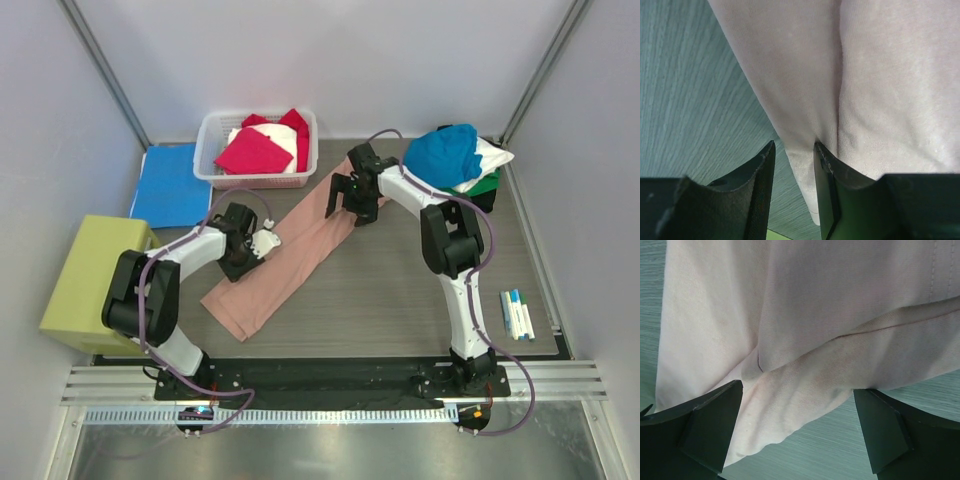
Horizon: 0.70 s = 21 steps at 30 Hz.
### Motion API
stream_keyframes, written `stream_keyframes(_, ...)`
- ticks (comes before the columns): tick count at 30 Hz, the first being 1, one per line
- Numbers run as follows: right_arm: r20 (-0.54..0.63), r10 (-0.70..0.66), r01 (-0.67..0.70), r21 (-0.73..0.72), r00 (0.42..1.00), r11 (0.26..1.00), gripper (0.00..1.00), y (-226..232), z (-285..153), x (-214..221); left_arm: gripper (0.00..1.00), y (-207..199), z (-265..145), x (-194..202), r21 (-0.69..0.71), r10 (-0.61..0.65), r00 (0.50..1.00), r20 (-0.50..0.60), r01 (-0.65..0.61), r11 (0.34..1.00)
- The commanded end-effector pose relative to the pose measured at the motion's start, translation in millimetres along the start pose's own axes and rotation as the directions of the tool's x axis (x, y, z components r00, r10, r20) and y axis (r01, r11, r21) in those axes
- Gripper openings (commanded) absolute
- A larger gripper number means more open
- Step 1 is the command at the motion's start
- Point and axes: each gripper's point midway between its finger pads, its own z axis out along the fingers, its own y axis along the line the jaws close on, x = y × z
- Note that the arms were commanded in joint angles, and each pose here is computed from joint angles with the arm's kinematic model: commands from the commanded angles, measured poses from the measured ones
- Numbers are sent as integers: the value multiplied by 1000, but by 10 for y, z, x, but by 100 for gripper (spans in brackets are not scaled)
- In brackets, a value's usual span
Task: Fold and stack the t-shirts
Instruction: Fold the tshirt
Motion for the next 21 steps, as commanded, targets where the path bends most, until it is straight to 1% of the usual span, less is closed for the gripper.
stream_keyframes(1,-35,31,-30,30,999,999,100,-226,171,88,38,-211,-95,8,83,-25,999,32,22,996)
stream_keyframes(2,-41,31,-29,27,999,999,100,-236,157,113,38,-215,-126,-23,88,-30,998,49,26,996)
stream_keyframes(3,-40,27,-26,8,999,1000,100,-189,81,114,38,-237,-144,-17,98,-34,998,48,29,995)
stream_keyframes(4,-65,12,-14,-26,998,1000,100,-151,42,179,39,-252,-169,-51,110,-39,997,62,32,993)
stream_keyframes(5,-60,-1,-2,-47,998,999,100,-85,-20,177,39,-254,-200,-72,110,-40,996,74,32,993)
stream_keyframes(6,-29,-13,11,-71,1000,997,100,7,-178,114,39,-272,-219,-77,118,-40,996,76,31,992)
stream_keyframes(8,11,-26,27,-89,1000,996,100,84,-351,14,39,-275,-242,-102,125,-46,995,87,35,992)
stream_keyframes(9,53,-31,37,-109,998,993,100,170,-515,-110,39,-280,-247,-99,126,-46,995,84,35,991)
stream_keyframes(11,67,-26,37,-163,997,986,100,275,-676,-192,39,-301,-262,-106,139,-48,995,82,36,990)
stream_keyframes(12,94,-18,37,-196,995,980,100,334,-814,-302,39,-312,-269,-120,143,-49,995,85,36,989)
stream_keyframes(13,98,-16,38,-224,995,974,100,382,-867,-340,39,-314,-280,-125,145,-49,995,88,36,989)
stream_keyframes(14,98,-12,40,-283,995,958,100,474,-915,-381,39,-321,-284,-127,146,-49,995,90,36,989)
stream_keyframes(15,113,2,33,-302,994,953,100,486,-955,-478,39,-332,-293,-130,148,-49,994,93,35,988)
stream_keyframes(17,71,21,5,-346,997,938,100,499,-850,-516,39,-332,-293,-136,146,-46,994,96,32,989)
stream_keyframes(18,79,49,-17,-360,996,933,100,517,-870,-624,40,-325,-290,-123,142,-46,995,89,33,989)
stream_keyframes(19,60,68,-43,-354,996,934,100,469,-704,-642,39,-320,-285,-126,139,-46,995,89,33,990)
stream_keyframes(21,68,89,-60,-351,994,934,100,462,-617,-749,40,-301,-252,-112,129,-45,996,80,34,991)
